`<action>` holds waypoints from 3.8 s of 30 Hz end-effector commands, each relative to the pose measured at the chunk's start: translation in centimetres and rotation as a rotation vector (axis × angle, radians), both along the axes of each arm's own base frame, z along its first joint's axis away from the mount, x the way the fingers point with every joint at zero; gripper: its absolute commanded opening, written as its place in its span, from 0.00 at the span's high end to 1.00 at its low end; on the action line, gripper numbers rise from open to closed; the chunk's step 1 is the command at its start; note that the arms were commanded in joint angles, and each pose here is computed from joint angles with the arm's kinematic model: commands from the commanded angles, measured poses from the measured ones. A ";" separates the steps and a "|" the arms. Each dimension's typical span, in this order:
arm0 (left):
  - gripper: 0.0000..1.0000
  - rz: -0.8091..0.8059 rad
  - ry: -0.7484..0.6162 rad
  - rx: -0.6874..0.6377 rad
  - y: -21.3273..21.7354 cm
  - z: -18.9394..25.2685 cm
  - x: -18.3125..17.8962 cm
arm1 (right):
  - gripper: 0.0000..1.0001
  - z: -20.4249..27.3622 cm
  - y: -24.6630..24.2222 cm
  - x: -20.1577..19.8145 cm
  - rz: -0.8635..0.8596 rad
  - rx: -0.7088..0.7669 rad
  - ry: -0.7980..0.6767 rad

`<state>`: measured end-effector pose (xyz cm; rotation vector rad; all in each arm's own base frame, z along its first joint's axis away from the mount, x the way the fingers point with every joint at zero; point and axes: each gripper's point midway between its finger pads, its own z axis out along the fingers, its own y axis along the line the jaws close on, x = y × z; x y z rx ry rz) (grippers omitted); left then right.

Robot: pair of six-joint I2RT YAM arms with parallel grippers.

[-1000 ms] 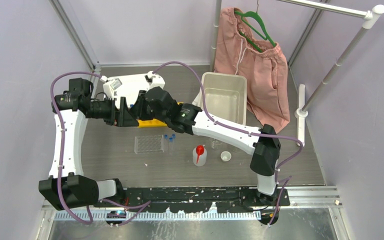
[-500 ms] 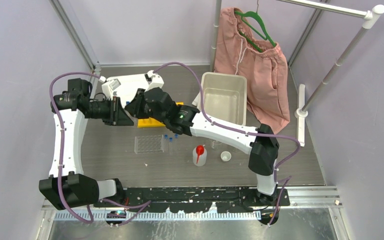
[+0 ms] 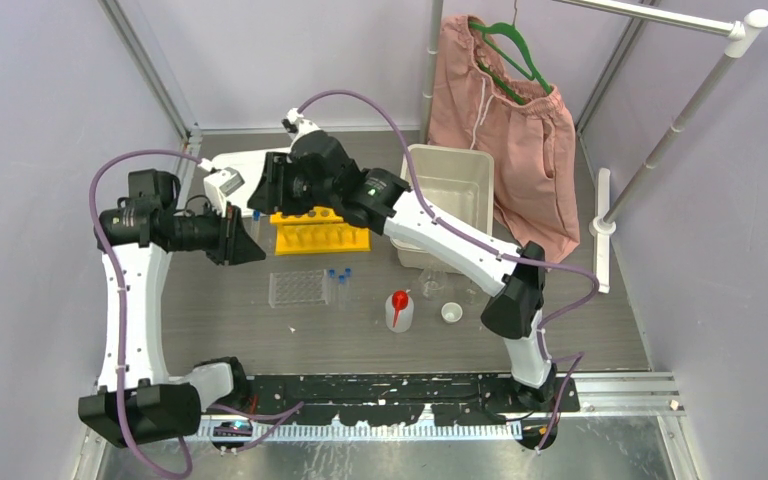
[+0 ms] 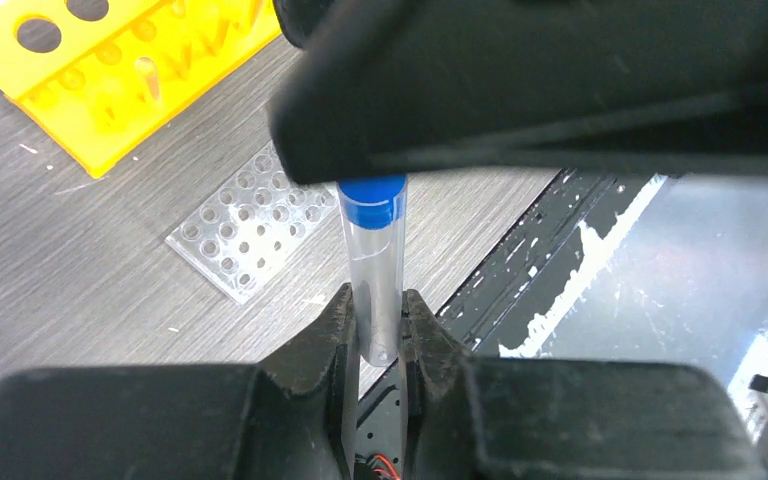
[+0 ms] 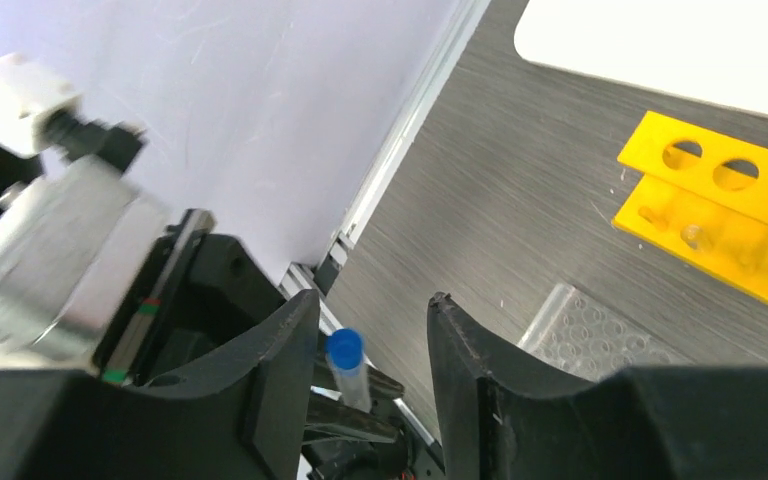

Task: Organize the chemistry lab equipment

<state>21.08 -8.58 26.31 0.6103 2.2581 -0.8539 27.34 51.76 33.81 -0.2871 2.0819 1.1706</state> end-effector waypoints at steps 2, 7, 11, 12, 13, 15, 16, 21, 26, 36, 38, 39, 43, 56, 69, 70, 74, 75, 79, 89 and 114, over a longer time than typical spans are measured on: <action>1.00 -0.055 -0.141 0.007 -0.5 1.2 -0.3 | 0.51 1.2 -0.6 -2.1 0.176 -0.020 0.030; 1.00 -0.052 -0.129 0.011 -0.4 1.1 -0.2 | 0.52 1.5 -0.4 -3.0 0.236 -0.020 0.035; 1.00 -0.056 -0.089 0.004 -0.4 0.9 -0.3 | 0.53 1.8 -0.2 -3.2 0.251 -0.005 0.039; 1.00 -0.060 -0.079 0.001 -0.4 0.8 -0.3 | 0.53 1.9 0.0 -3.3 0.256 0.001 0.040; 1.00 -0.062 -0.068 -0.002 -0.5 0.8 -0.3 | 0.53 2.1 0.0 -3.2 0.255 0.006 0.037; 1.00 -0.061 -0.050 -0.004 -0.4 0.6 -0.1 | 0.54 2.5 0.0 -3.1 0.248 0.012 0.026; 1.00 -0.060 -0.046 -0.003 -0.4 0.5 -0.1 | 0.54 2.7 0.0 -3.0 0.247 0.017 0.022; 1.00 -0.052 -0.052 0.003 -0.3 0.4 0.3 | 0.57 1.8 0.3 -3.1 0.260 0.004 0.040; 1.00 -0.054 -0.065 -0.006 -0.4 0.5 0.2 | 0.60 0.5 0.2 -2.7 0.243 -0.038 0.052; 1.00 -0.051 -0.062 -0.006 -0.4 0.5 0.0 | 0.84 0.9 0.7 -2.4 0.235 -0.022 0.046; 0.99 -0.051 -0.063 -0.004 -0.4 0.5 -0.1 | 0.91 1.3 0.5 -2.2 0.222 -0.019 0.029; 0.90 -0.047 -0.060 -0.001 -0.4 0.4 0.0 | 0.93 1.4 0.3 -2.1 0.216 -0.020 0.020; 0.24 0.013 -0.019 0.023 0.3 -0.4 0.5 | 0.98 1.8 -0.7 -1.0 0.155 -0.046 -0.039; 0.05 0.364 0.185 0.067 7.2 -4.2 5.3 | 0.99 -2.6 -4.2 2.5 -0.091 -0.186 -0.269; 0.06 0.459 0.254 0.076 10.1 -6.0 6.2 | 0.99 -11.3 2.8 -0.8 0.010 -0.272 -0.549; 0.06 0.459 0.255 0.075 10.1 -6.0 6.2 | 0.99 -12.1 3.2 -0.9 0.016 -0.283 -0.556; 0.06 0.450 0.251 0.068 10.0 -5.9 6.2 | 0.99 -14.6 4.1 -0.6 0.019 -0.319 -0.587; 0.07 0.448 0.252 0.065 9.9 -5.9 6.2 | 0.99 -15.1 4.2 -0.5 0.012 -0.324 -0.594; 0.07 0.438 0.247 0.061 9.7 -5.9 6.1 | 0.99 -17.1 4.2 0.2 -0.007 -0.355 -0.612; 0.07 0.429 0.249 0.065 9.9 -6.0 6.2 | 0.99 -19.5 4.1 0.0 0.009 -0.383 -0.598; 0.07 0.419 0.255 0.060 9.6 -6.1 6.0 | 0.99 -19.7 4.0 -1.3 0.064 -0.357 -0.554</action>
